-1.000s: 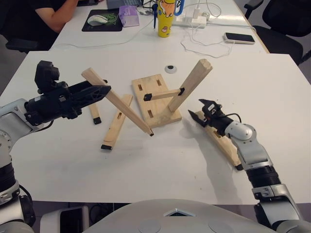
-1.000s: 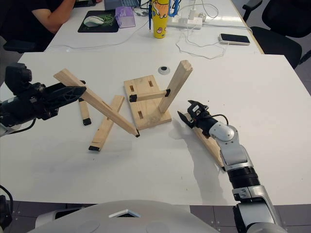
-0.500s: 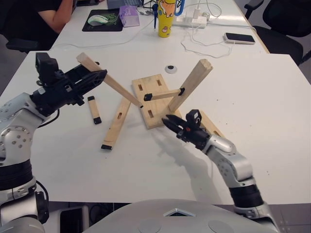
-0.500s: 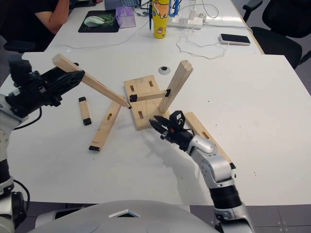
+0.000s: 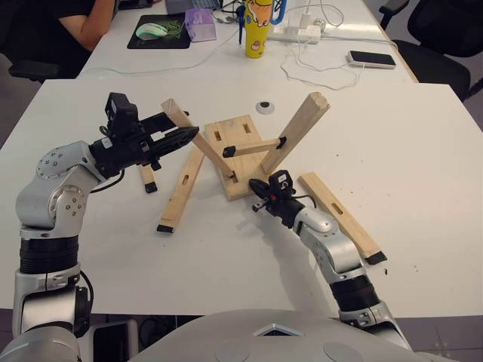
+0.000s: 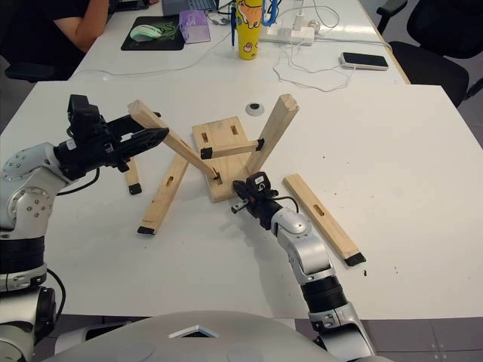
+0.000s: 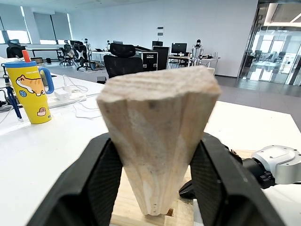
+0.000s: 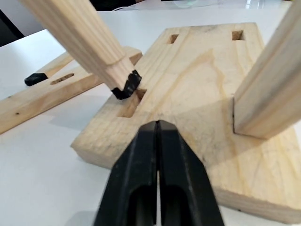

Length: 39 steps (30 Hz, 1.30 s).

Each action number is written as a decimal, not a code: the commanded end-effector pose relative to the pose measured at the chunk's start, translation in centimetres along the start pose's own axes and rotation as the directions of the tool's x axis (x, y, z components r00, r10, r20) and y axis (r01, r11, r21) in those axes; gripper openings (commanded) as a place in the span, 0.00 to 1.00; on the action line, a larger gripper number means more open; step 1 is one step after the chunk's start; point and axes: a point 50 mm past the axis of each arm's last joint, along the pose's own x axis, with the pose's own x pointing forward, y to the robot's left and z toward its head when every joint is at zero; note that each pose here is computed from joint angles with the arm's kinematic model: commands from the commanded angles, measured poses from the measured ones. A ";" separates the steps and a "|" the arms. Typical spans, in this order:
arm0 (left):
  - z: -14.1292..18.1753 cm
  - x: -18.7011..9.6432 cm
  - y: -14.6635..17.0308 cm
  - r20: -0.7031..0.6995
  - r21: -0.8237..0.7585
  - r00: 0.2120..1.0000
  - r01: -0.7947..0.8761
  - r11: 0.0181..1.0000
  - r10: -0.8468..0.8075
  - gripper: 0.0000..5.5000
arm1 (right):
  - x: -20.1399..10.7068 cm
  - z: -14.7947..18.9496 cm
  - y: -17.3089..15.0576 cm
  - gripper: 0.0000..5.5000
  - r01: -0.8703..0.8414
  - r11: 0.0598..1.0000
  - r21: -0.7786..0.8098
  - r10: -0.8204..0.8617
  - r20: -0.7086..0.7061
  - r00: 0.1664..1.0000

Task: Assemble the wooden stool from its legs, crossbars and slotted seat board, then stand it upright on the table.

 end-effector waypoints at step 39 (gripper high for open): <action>1.7 0.4 0.1 -0.146 0.059 0.982 0.126 0.990 -0.117 0.37 | 1.6 0.7 2.1 0.00 -0.058 0.998 0.030 0.056 0.037 0.998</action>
